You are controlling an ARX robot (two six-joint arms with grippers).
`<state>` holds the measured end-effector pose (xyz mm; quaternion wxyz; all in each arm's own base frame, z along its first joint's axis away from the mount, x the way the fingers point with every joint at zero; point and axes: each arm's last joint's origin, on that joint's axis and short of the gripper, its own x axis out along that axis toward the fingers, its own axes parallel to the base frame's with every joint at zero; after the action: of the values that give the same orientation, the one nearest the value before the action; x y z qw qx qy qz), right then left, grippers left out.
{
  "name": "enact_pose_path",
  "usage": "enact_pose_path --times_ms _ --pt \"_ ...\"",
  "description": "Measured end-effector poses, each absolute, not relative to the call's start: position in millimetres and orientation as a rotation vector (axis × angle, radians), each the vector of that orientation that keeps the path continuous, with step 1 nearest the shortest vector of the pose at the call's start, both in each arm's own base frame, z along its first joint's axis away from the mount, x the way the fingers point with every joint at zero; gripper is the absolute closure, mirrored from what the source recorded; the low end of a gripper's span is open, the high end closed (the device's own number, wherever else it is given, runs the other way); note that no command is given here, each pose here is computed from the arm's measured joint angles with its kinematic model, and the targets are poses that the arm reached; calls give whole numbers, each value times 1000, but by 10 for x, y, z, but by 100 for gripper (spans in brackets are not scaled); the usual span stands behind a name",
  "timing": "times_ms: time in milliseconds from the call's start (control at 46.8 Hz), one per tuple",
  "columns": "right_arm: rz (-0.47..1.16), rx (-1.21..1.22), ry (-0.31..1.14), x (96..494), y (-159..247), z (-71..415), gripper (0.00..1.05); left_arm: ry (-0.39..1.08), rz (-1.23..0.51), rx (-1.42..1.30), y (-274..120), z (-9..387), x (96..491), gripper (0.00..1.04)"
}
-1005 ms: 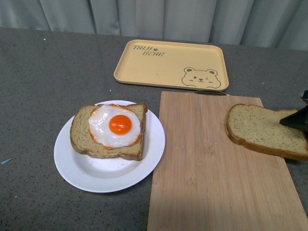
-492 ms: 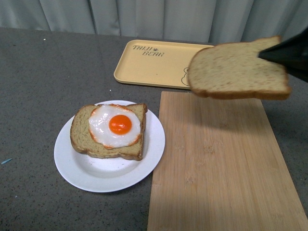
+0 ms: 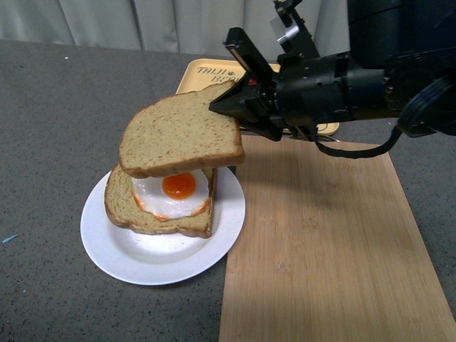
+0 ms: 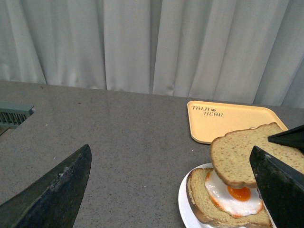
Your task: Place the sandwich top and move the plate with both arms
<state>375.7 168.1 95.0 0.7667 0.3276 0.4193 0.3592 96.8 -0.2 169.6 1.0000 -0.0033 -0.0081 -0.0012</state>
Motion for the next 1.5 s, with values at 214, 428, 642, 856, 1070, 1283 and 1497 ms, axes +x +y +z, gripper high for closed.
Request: enact_pose_path --times_ms 214,428,642,856,1070,1283,1497 --pt "771 736 989 3714 1963 762 102 -16 -2 -7 -2 1696 968 7" --pt "762 723 1013 3657 2018 661 102 -16 -2 -7 -2 1696 968 7" --pt "690 666 1042 3605 1955 503 86 -16 -2 -7 -2 1696 968 7" --pt "639 528 938 3540 1785 672 48 -16 -2 -7 -2 1696 968 7" --pt "252 144 337 3322 1502 630 67 -16 0 -7 -1 1695 968 7" --pt "52 49 107 3049 1087 933 96 -17 0 -7 -1 1696 967 7" --pt "5 46 60 2901 886 1047 104 -17 -2 -7 -2 1696 967 7"
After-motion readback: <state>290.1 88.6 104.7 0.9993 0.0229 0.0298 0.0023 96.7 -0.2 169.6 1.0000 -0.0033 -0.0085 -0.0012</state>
